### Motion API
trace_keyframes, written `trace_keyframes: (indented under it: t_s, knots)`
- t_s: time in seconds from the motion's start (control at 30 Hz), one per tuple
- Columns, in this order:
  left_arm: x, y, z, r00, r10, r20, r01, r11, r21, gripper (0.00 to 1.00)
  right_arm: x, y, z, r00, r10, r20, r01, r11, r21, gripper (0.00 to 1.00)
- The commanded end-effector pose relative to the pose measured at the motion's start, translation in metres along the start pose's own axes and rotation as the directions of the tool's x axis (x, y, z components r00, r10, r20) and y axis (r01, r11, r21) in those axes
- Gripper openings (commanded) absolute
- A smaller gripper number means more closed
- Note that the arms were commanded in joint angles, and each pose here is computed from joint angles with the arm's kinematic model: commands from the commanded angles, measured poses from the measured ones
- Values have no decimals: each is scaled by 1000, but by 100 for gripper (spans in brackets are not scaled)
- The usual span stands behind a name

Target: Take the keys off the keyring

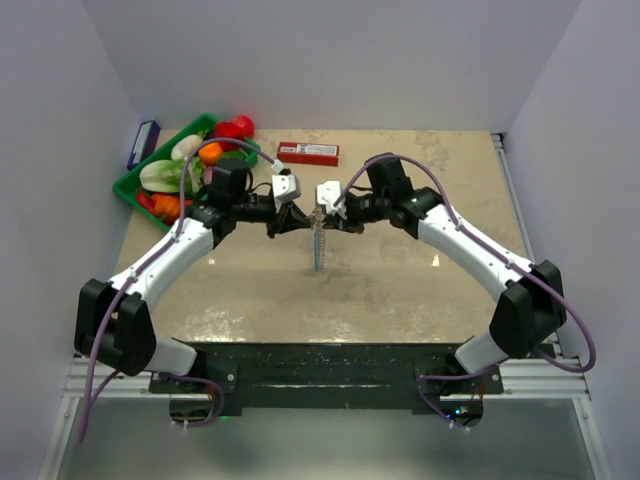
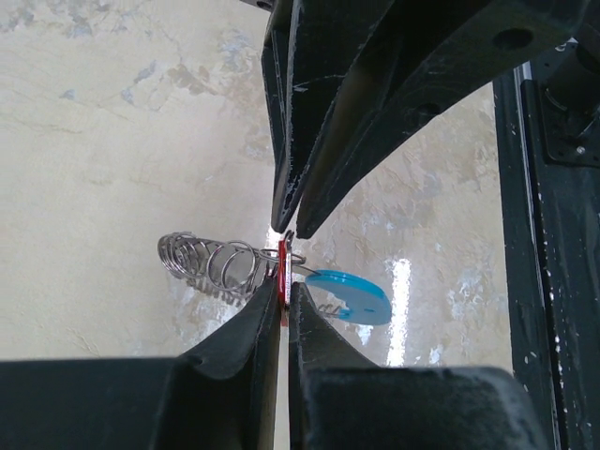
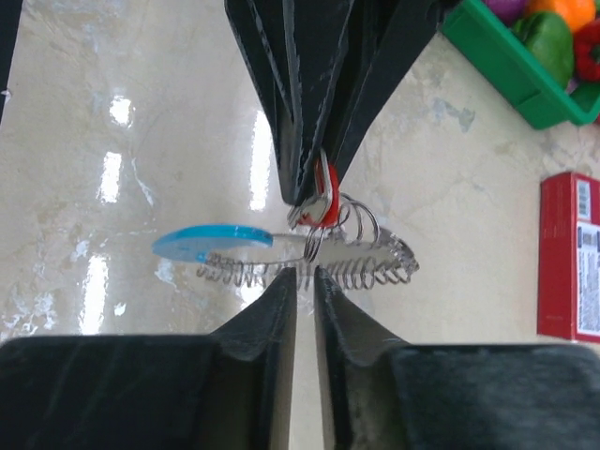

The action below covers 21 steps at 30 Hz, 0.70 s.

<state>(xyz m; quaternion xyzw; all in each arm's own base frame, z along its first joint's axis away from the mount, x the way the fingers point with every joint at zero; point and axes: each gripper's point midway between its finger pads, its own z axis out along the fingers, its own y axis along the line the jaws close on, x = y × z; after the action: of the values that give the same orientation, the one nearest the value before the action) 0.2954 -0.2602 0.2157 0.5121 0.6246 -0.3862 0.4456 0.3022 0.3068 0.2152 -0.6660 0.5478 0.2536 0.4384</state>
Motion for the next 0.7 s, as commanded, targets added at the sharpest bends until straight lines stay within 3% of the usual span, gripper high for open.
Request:
trace_keyframes:
  t_s: [0.0,0.1,0.67]
  knots:
    - [-42,7,-8,988,140,68,-138,990,-33,0,-6,-11,-21,1000,-27,-14,28,998,58,24]
    - [-46,9,-9,988,143,64,-141,989,-36,0,-9,-12,-25,999,-37,-5,37,996,82,28]
    - [-54,13,-11,991,126,44,-124,992,-33,0,-28,-7,-24,984,56,167,-78,989,127,31]
